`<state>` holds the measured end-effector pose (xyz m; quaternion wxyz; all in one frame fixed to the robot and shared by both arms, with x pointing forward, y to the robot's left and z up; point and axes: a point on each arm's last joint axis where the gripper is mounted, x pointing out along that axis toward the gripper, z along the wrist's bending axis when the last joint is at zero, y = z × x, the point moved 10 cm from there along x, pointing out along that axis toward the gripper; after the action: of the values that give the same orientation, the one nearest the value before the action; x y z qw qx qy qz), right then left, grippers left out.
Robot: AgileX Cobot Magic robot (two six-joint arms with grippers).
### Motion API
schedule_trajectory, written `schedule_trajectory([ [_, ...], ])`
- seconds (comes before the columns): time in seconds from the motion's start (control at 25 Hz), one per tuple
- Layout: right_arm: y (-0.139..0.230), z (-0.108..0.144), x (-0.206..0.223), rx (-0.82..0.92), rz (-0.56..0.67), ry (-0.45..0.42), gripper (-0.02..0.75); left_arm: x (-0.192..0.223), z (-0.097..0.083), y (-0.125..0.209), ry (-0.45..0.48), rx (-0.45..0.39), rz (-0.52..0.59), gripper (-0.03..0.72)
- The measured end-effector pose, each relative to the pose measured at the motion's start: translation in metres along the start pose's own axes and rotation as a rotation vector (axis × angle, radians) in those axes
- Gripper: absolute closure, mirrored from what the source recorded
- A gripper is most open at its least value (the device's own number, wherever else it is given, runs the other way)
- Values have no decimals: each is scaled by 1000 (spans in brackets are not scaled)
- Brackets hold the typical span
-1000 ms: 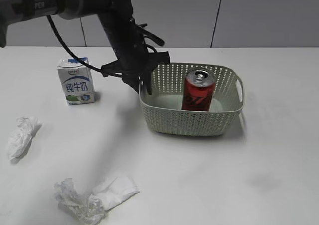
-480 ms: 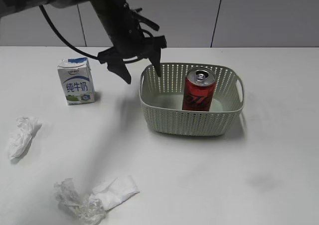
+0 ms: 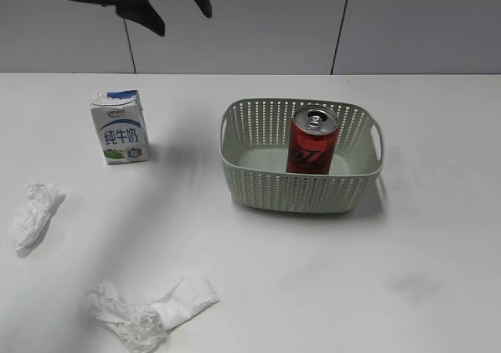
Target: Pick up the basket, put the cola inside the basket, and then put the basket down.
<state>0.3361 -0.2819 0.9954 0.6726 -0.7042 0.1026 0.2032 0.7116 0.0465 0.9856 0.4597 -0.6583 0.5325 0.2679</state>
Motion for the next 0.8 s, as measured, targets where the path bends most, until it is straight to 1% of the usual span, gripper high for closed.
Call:
schedule_trajectory([
  [0.08, 0, 0, 0, 0, 0, 0, 147, -23, 11, -12, -14, 2, -50, 83],
  [0.24, 0, 0, 0, 0, 0, 0, 147, -73, 41, -35, -59, 6, -158, 92],
  [0.48, 0, 0, 0, 0, 0, 0, 147, -154, 94, -55, -167, 13, -313, 97],
  [0.56, 0, 0, 0, 0, 0, 0, 147, -179, 109, -55, -194, -3, -349, 97],
  [0.64, 0, 0, 0, 0, 0, 0, 148, -201, 120, -50, -214, -17, -377, 97],
  [0.72, 0, 0, 0, 0, 0, 0, 148, -218, 133, -41, -235, -44, -388, 97],
  [0.8, 0, 0, 0, 0, 0, 0, 148, -233, 141, -30, -252, -60, -398, 97],
])
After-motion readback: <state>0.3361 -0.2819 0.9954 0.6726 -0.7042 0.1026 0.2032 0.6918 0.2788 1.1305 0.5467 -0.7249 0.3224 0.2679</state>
